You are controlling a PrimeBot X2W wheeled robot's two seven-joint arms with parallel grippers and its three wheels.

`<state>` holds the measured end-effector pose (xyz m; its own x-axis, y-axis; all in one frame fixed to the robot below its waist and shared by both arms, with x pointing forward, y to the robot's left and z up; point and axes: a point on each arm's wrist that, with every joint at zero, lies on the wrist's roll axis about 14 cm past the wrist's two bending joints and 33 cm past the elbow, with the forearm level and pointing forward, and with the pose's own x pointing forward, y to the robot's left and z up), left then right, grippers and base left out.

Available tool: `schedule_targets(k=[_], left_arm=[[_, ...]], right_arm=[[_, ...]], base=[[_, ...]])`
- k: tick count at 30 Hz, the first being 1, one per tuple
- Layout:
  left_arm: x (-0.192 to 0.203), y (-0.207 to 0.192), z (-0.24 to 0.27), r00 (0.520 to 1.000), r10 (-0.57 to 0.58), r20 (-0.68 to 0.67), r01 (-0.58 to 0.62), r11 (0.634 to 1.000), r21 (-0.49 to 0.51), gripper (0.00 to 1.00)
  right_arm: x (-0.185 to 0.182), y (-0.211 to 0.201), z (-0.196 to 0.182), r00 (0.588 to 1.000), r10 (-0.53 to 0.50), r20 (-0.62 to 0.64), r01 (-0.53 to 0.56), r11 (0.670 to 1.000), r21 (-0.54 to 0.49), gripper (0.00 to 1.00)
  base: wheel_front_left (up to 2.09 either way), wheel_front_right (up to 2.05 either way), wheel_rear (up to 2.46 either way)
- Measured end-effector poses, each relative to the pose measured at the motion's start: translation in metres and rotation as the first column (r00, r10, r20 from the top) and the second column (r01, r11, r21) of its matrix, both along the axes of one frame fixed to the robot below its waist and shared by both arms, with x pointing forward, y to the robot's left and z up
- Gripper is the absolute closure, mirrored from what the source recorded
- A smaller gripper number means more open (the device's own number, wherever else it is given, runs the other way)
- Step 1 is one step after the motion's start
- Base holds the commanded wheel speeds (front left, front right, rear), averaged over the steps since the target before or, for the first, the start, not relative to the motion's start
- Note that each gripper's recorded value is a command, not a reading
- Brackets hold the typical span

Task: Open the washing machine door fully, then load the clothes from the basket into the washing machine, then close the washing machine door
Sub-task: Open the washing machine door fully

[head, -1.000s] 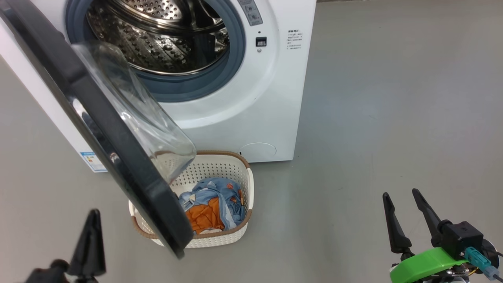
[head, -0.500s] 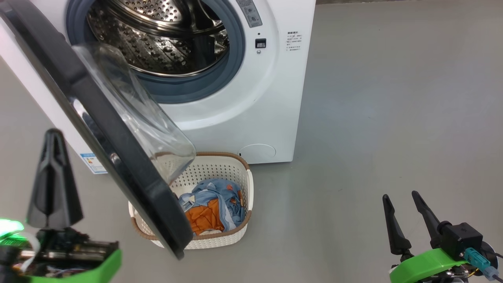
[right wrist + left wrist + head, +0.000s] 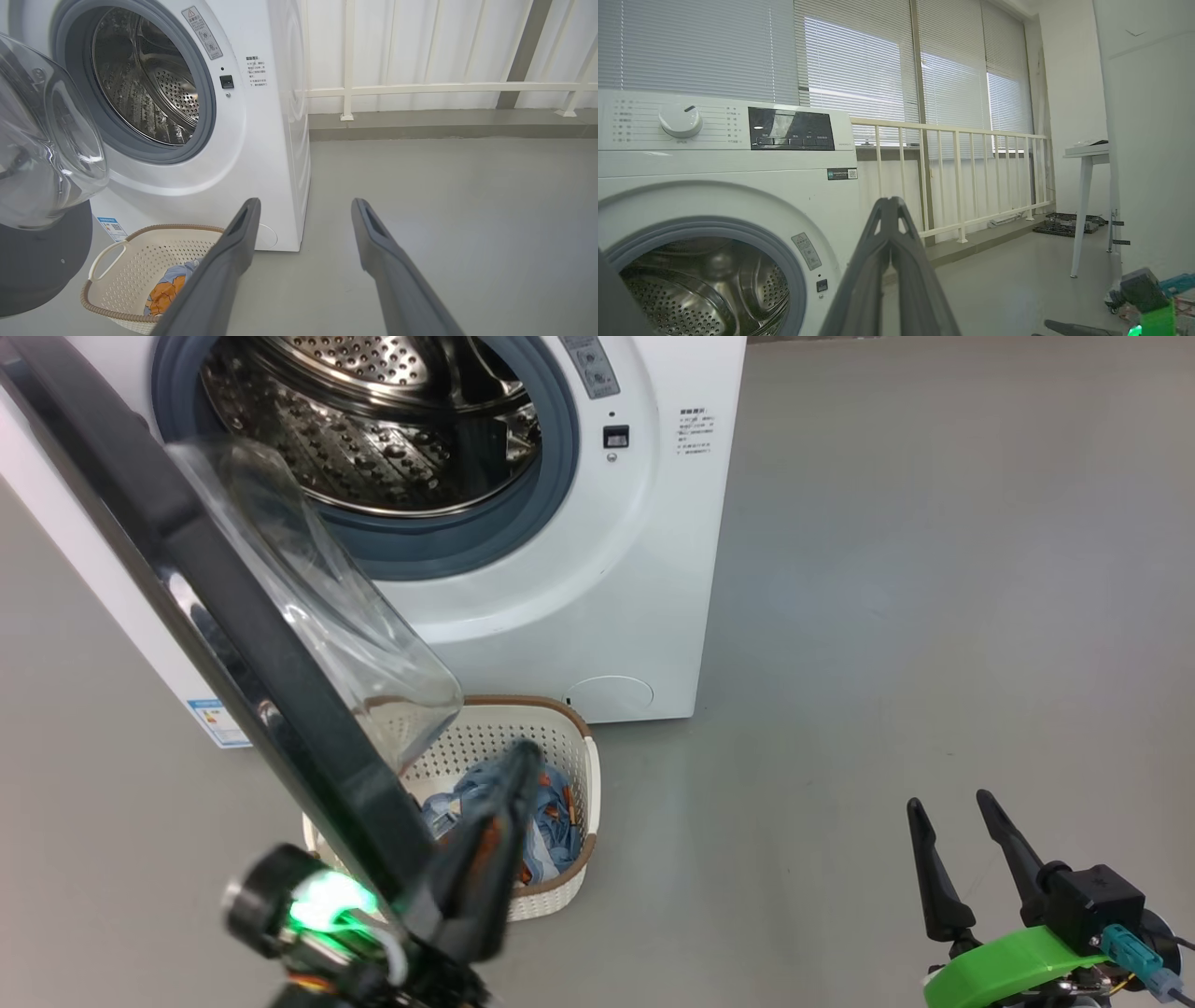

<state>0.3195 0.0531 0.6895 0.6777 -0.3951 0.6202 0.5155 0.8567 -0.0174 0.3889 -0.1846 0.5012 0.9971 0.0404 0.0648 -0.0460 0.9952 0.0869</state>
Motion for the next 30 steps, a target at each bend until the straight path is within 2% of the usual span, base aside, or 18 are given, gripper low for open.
schedule_targets(k=[5,11,21,30], left_arm=[[-0.001,-0.03,-0.038,0.988,-0.097,-0.123,0.102,0.994,0.036,1.0],[0.001,-0.037,-0.078,0.962,-0.109,-0.251,0.128,0.99,0.061,1.0],[0.004,-0.035,-0.121,0.922,-0.08,-0.379,0.123,0.988,0.091,1.0],[0.025,-0.018,-0.139,0.899,-0.02,-0.437,0.063,0.995,0.083,1.0]], right_arm=[[0.0,0.002,-0.002,1.0,0.005,-0.006,-0.005,1.0,0.0,0.0],[0.001,0.003,-0.004,1.0,0.007,-0.011,-0.007,1.0,0.0,0.0],[0.002,0.003,-0.005,1.0,0.008,-0.015,-0.008,1.0,0.002,0.0],[0.0,-0.001,-0.009,1.0,-0.003,-0.025,0.003,1.0,0.009,0.0]], base=[[0.0,0.0,0.0],[0.0,0.0,0.0],[0.0,0.0,0.0],[0.0,0.0,0.0]])
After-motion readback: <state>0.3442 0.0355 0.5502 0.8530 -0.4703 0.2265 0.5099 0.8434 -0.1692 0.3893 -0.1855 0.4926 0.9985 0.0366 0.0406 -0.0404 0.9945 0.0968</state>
